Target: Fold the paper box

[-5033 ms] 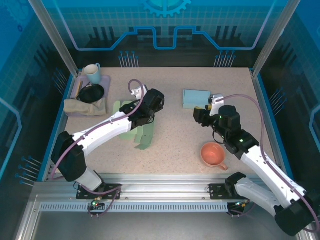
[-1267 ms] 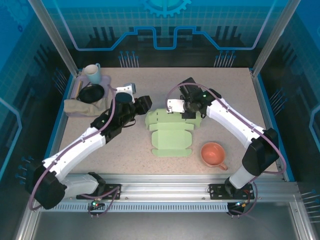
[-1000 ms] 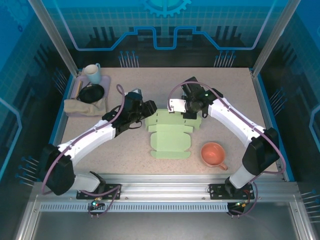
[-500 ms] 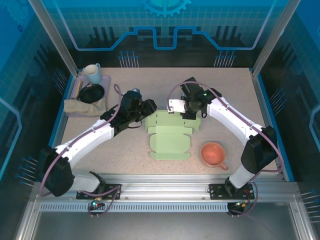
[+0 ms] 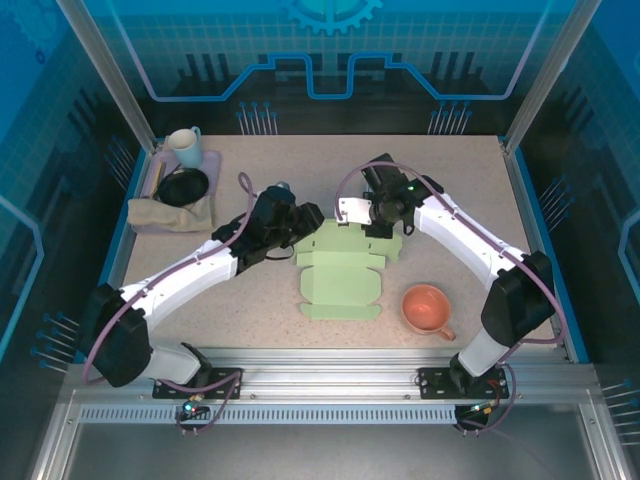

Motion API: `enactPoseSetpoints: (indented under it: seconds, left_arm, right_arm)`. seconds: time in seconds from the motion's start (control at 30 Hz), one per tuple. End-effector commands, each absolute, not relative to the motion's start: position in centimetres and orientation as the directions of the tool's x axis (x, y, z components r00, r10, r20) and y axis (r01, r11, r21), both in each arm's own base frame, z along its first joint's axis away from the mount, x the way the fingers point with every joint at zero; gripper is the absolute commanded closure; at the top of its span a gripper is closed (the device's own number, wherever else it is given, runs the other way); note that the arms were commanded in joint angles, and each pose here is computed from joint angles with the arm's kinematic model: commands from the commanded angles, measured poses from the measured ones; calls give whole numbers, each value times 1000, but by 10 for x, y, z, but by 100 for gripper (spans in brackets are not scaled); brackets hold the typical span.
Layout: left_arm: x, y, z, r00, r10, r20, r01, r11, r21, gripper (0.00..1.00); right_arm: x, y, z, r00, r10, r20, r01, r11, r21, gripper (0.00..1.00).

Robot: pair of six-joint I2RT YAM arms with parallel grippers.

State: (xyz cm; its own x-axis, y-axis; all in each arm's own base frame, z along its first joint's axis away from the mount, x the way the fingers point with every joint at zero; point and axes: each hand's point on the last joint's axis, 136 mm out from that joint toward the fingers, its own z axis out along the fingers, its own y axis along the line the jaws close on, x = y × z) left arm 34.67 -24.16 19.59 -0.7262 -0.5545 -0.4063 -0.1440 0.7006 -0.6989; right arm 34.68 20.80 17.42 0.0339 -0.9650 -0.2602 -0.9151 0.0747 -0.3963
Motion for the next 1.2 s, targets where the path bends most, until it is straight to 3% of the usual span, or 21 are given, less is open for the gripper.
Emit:
enactPoseSetpoints:
  seconds: [0.0, 0.37, 0.6, 0.8, 0.97, 1.17]
  left_arm:
    - [346, -256, 203, -733, -559, -387, -124, 669, -733, 51]
    - [359, -269, 198, -725, -561, -399, -129, 681, -721, 52]
    - [371, -240, 207, -648, -465, -603, -42, 813, -581, 50]
    - [357, -222, 180, -642, -294, -708, 124, 872, -474, 45]
    - [330, -250, 144, -700, -145, -700, 331, 802, -497, 45]
    - [319, -251, 137, -713, -160, -683, 325, 788, -523, 46]
  right_arm:
    - [354, 208, 174, 8, -954, -300, -916, 113, -384, 100]
    - [346, 217, 168, 65, -937, -342, -934, 63, -351, 100]
    - [351, 213, 158, 28, -941, -337, -946, 83, -312, 100]
    - [355, 209, 143, -1, -950, -313, -957, 92, -276, 100]
    - [359, 206, 130, -28, -957, -289, -965, 102, -242, 100]
    - [365, 201, 117, -60, -963, -262, -970, 119, -213, 100]
